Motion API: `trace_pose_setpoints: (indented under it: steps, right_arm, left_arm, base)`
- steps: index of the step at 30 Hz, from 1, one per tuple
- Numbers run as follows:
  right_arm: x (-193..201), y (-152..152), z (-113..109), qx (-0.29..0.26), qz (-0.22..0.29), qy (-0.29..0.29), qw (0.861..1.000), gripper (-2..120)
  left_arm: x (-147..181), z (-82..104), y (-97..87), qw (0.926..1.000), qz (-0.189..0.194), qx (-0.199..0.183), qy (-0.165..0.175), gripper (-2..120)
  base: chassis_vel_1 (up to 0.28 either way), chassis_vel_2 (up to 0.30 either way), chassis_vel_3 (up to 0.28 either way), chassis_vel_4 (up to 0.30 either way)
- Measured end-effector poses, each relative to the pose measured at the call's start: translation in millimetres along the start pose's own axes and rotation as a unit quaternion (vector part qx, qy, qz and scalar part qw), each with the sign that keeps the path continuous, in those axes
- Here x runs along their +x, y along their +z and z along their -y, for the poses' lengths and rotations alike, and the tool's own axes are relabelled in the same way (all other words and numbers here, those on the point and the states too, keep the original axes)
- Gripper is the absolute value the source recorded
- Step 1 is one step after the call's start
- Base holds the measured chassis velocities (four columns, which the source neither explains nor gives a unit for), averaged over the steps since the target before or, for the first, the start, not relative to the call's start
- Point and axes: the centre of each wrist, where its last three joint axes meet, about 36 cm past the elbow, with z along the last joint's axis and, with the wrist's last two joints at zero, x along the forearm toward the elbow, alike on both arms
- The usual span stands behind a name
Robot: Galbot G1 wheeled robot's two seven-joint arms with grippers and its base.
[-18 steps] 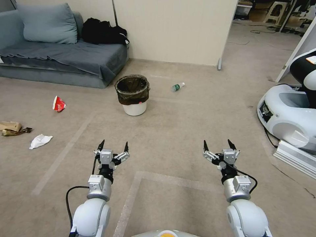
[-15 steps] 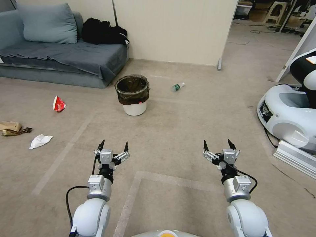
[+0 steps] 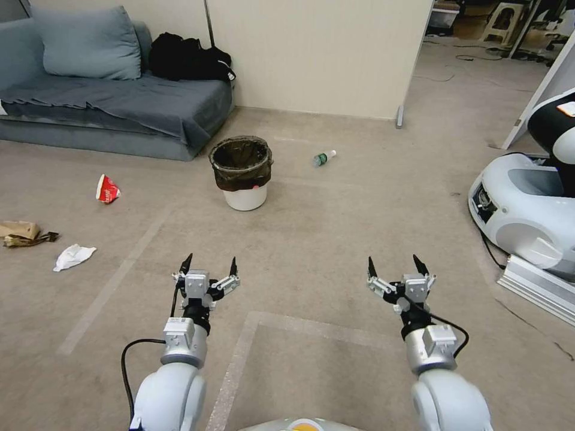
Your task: Pick up the trash bin, then pick up the garbage from the floor and place it into the trash bin.
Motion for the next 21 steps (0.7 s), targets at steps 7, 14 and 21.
trace_pose_setpoints:
  steps: [7,14,21]
  right_arm:
    - [42,-53,-14,0.015,0.017,0.014,1.000,100]
    - [48,-62,-14,0.019,0.019,0.017,0.999,100]
    - [48,-58,-15,0.019,0.063,0.010,0.998,100]
  left_arm:
    - [35,16.2,-53.7,0.9995,-0.020,0.005,-0.026,100]
    - [38,19.1,-58.2,0.9994,-0.024,0.010,-0.024,100]
    - [38,18.1,-58.2,0.9994,-0.020,0.010,-0.025,100]
  base:
    - [0.000,0.000,0.000,0.000]
    - [0.000,0.000,0.000,0.000]
    - [0.000,0.000,0.000,0.000]
